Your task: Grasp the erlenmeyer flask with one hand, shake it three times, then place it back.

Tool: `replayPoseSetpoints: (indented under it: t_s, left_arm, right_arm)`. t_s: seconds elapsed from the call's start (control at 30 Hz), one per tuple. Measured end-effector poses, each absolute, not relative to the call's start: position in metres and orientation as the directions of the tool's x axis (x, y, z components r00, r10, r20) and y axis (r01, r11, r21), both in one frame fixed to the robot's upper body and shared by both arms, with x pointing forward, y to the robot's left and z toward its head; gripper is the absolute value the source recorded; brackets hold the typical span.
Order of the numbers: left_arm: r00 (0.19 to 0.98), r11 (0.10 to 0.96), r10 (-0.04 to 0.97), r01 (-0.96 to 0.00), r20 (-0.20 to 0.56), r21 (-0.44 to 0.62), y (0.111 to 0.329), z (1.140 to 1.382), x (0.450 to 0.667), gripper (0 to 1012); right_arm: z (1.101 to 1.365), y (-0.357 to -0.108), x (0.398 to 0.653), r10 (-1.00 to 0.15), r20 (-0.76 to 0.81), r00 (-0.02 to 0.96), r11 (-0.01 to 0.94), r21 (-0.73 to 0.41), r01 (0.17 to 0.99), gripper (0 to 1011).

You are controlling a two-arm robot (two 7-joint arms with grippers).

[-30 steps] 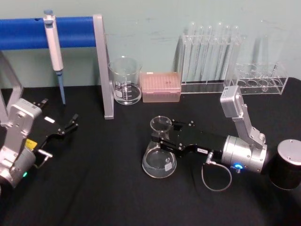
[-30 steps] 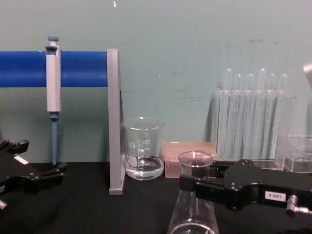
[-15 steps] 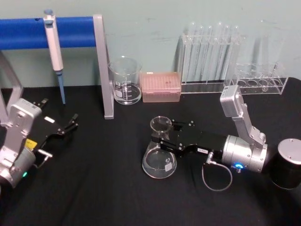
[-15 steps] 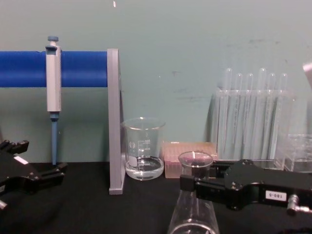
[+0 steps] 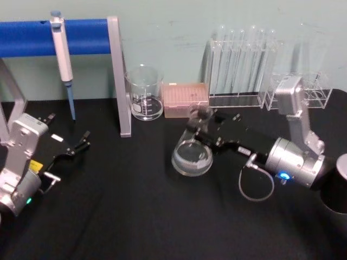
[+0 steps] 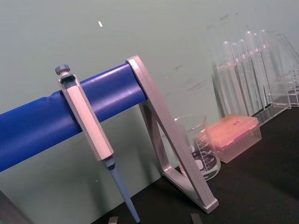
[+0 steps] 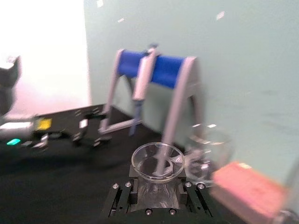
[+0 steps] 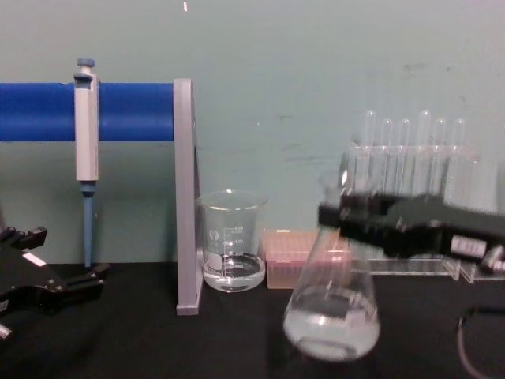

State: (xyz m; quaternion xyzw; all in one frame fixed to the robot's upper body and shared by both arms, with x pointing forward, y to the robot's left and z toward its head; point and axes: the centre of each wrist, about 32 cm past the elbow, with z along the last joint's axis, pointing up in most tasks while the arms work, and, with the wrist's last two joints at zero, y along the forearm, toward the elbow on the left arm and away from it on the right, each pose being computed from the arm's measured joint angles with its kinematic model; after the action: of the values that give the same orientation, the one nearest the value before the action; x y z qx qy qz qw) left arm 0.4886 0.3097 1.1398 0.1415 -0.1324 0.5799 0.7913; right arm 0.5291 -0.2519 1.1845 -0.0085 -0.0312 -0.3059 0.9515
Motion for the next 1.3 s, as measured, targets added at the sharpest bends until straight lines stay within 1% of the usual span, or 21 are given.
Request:
replayPoseSetpoints:
  t_s: [0.07,0.1,0.2,0.43,0.63,0.73,0.97,1.17,1.3]
  left_arm:
    - [0.292,0.287,0.880,-0.955,0.374,0.070,0.310,1.140,0.489,1001]
    - [0.292,0.287,0.880,-0.955,0.374,0.070,0.310,1.140,0.489,1001]
    - [0.292,0.287,0.880,-0.955,0.374,0.070,0.310,1.140,0.489,1001]
    - [0.292,0.287,0.880,-0.955,0.374,0.070,0.310,1.140,0.489,1001]
    - [0.292,0.287,0.880,-0.955,0.374,0.070,0.310,1.140,0.489,1001]
    - [0.292,0.287,0.880,-0.955,0.374,0.070,0.310,1.140,0.489,1001]
    - [0.292,0.287,0.880,-0.955,0.374,0.070,0.310,1.140,0.489,1001]
    - [0.292,0.287,0.880,-0.955,0.374,0.070,0.310,1.140,0.489,1001]
    - [0.292,0.287,0.880,-0.955,0.374,0.070,0.310,1.140,0.489,1001]
  right_arm:
    - [1.194,-0.253,0.523,-0.643,0.080,0.762,0.765,0.036,0.642,456]
    - [1.194,-0.253,0.523,-0.643,0.080,0.762,0.765,0.036,0.642,456]
    - [1.205,-0.253,0.516,-0.708,0.098,0.699,0.706,0.080,0.704,456]
    - [1.221,-0.252,0.507,-0.789,0.121,0.603,0.615,0.138,0.777,456]
    - [1.228,-0.250,0.500,-0.847,0.123,0.518,0.532,0.162,0.831,456]
    - [1.228,-0.250,0.498,-0.859,0.120,0.497,0.511,0.160,0.845,456]
    - [1.228,-0.249,0.498,-0.867,0.114,0.484,0.497,0.155,0.854,456]
    - [1.225,-0.247,0.500,-0.855,0.102,0.509,0.519,0.141,0.843,456]
    - [1.224,-0.245,0.503,-0.833,0.100,0.544,0.553,0.135,0.822,456]
